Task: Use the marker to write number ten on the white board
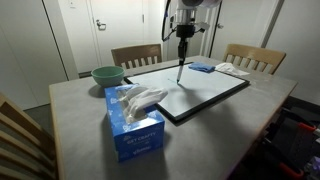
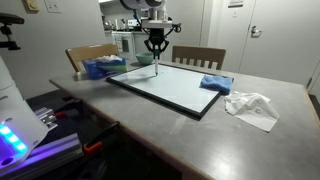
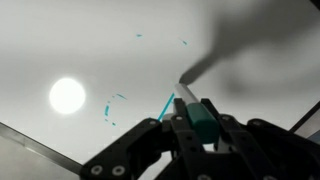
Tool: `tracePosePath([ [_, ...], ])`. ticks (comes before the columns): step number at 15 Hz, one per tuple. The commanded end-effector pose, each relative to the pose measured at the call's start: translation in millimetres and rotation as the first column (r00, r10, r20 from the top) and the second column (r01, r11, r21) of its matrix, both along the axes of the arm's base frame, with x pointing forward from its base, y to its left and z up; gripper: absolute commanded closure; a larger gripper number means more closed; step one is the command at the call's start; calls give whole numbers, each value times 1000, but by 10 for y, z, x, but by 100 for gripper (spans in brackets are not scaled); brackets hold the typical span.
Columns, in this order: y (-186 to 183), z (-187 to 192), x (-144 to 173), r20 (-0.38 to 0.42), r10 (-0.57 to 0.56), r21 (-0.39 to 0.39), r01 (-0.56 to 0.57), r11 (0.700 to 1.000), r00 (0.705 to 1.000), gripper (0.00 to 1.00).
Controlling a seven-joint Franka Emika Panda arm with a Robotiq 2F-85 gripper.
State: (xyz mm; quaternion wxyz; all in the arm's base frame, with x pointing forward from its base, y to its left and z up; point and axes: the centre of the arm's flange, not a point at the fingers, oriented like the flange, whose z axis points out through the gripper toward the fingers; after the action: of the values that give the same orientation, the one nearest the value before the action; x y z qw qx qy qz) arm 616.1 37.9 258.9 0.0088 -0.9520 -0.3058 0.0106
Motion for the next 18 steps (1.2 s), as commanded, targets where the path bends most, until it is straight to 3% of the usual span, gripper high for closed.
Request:
tracePosePath([
  [1,0,-76,46,-51,5,-4,-5,1000,999,95],
  [14,-170,231,199,105,5,-39,-1,999,994,95],
  [18,-295,179,197,203,-34,-8,36,999,979,95],
])
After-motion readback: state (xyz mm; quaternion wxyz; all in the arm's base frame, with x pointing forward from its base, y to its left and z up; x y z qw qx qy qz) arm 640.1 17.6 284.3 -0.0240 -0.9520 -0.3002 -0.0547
